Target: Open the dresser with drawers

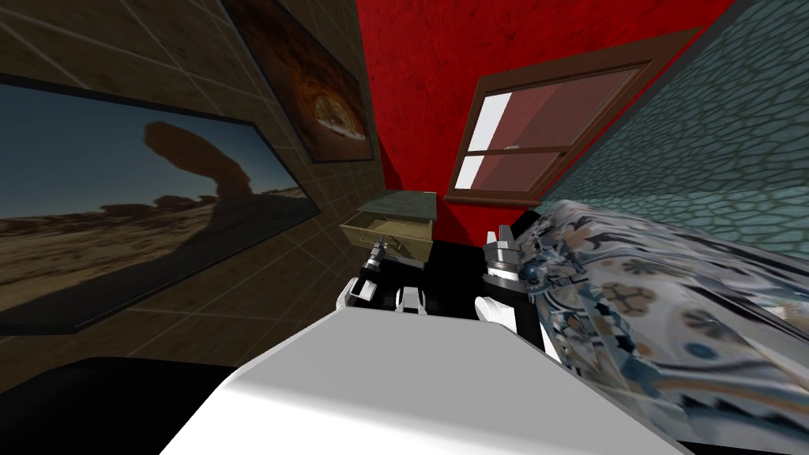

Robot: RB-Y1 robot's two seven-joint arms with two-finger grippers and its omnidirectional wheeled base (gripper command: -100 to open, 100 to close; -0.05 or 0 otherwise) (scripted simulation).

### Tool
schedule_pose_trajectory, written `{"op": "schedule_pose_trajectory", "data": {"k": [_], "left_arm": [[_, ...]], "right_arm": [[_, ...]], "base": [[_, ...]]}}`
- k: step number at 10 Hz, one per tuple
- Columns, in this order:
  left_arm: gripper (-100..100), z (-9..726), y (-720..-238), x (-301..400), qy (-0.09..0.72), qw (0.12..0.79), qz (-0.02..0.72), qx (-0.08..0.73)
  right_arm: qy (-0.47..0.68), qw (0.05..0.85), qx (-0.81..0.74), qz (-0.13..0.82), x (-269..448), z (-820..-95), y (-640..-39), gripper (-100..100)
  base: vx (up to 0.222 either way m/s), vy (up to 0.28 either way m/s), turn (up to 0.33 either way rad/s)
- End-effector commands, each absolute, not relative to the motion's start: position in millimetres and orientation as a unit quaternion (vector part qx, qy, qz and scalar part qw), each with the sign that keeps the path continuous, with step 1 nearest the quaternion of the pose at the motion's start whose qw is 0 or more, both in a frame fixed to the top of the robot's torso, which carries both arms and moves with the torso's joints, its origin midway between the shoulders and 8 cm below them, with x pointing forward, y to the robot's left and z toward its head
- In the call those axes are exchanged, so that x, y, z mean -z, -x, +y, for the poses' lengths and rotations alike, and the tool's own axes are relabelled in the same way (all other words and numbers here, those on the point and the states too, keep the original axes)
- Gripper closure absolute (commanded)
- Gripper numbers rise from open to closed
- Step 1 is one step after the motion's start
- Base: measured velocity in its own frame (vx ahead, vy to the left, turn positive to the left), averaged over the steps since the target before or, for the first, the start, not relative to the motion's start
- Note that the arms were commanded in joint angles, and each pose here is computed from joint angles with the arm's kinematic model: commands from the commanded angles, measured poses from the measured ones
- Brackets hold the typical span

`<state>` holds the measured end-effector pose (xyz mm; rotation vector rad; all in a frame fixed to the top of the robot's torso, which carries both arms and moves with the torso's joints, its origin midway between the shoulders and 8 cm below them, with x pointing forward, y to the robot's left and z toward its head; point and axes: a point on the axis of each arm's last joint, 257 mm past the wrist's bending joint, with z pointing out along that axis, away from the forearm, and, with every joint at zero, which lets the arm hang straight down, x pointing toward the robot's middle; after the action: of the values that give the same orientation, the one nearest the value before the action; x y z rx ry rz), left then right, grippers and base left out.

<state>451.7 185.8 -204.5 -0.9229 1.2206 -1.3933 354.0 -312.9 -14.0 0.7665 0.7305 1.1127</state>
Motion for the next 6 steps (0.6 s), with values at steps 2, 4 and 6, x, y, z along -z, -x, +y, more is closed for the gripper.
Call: {"op": "schedule_pose_trajectory", "data": {"k": [2, 4, 6], "left_arm": [[0, 186.4, -451.8, 206.5, 0.386, 0.509, 0.509, 0.577], [0, 186.7, -451.6, 207.6, 0.387, 0.509, 0.509, 0.576], [0, 186.9, -451.6, 208.0, 0.387, 0.509, 0.51, 0.576]], "right_arm": [[-0.347, 0.719, -0.503, 0.33, 14.0, -312.9, -354.0, 0], [-0.347, 0.719, -0.503, 0.33, 14.1, -312.9, -354.0, 0], [-0.347, 0.719, -0.503, 0.33, 14.1, -312.9, -354.0, 0]], "base": [[0.0, 0.0, 0.0], [0.0, 0.0, 0.0], [0.0, 0.0, 0.0]]}}
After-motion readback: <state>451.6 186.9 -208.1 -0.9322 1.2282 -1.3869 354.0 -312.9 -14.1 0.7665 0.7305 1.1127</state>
